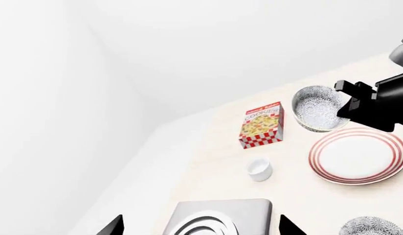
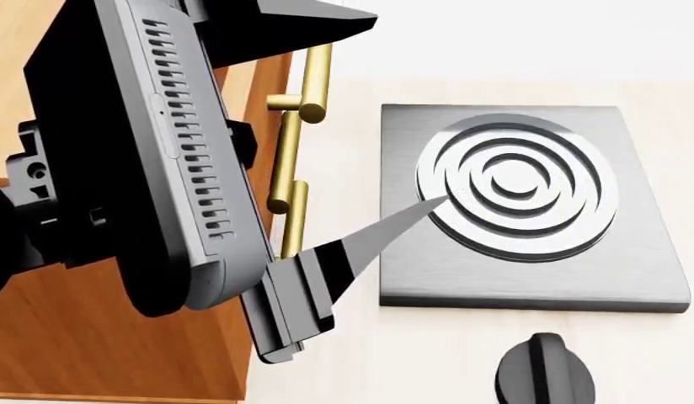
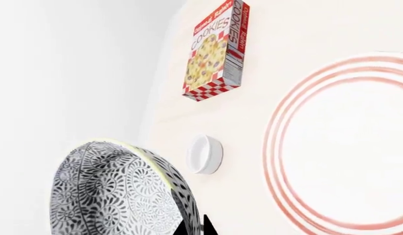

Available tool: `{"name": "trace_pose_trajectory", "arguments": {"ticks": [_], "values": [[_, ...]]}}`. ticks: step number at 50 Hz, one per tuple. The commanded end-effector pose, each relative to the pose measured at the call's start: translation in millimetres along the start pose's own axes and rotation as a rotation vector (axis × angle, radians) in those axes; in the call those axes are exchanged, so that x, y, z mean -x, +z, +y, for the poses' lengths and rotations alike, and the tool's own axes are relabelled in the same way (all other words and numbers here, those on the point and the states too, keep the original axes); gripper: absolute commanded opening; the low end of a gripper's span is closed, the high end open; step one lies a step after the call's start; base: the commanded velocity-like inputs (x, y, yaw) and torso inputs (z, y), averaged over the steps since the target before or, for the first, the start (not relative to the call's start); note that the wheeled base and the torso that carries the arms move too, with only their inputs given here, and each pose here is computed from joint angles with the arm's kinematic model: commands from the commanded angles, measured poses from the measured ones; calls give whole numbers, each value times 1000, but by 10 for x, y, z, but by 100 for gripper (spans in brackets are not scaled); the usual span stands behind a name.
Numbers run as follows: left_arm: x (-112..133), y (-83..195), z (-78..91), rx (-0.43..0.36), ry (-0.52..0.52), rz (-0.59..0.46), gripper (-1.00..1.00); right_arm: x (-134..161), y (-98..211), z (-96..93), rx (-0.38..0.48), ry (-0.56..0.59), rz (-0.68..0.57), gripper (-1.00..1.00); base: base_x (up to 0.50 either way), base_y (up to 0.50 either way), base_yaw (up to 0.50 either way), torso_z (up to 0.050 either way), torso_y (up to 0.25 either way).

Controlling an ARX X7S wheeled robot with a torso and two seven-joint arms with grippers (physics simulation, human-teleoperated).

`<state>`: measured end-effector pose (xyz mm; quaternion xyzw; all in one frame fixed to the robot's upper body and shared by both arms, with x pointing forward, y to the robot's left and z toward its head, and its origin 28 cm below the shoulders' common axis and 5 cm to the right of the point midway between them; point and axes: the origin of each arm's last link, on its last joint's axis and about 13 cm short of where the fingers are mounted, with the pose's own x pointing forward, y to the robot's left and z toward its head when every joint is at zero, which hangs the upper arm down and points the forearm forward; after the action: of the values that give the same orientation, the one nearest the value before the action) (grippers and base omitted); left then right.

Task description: Pick the akita bowl on the wooden cabinet and place it on the plate.

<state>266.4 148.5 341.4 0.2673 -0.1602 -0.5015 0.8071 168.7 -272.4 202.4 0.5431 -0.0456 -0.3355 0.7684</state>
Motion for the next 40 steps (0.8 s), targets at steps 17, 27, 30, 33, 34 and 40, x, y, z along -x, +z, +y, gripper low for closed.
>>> {"name": "trace_pose_trajectory", "arguments": {"ticks": [17,27,30,33,34,40], "values": [[-8,-21,-9,6,-1,-1,100,-149,-21,-197,14,-55,-29,-100,0,0,0,0,0],[-2,-33,-11,7,2,0,100,-205,-21,-317,6,-95,-37,-100,0,0,0,1,1],[-4,-34,-12,9,1,0,100,-219,-19,-348,1,-106,-39,-100,0,0,0,0,0],[-8,-37,-11,9,1,0,100,-232,-21,-370,-1,-112,-41,-100,0,0,0,0,0],[-9,-38,-11,8,0,0,100,-239,-22,-389,-2,-117,-41,-100,0,0,0,0,0],[-9,-40,-8,9,0,0,100,-275,-32,-468,-10,-139,-40,-100,0,0,0,0,0]]}}
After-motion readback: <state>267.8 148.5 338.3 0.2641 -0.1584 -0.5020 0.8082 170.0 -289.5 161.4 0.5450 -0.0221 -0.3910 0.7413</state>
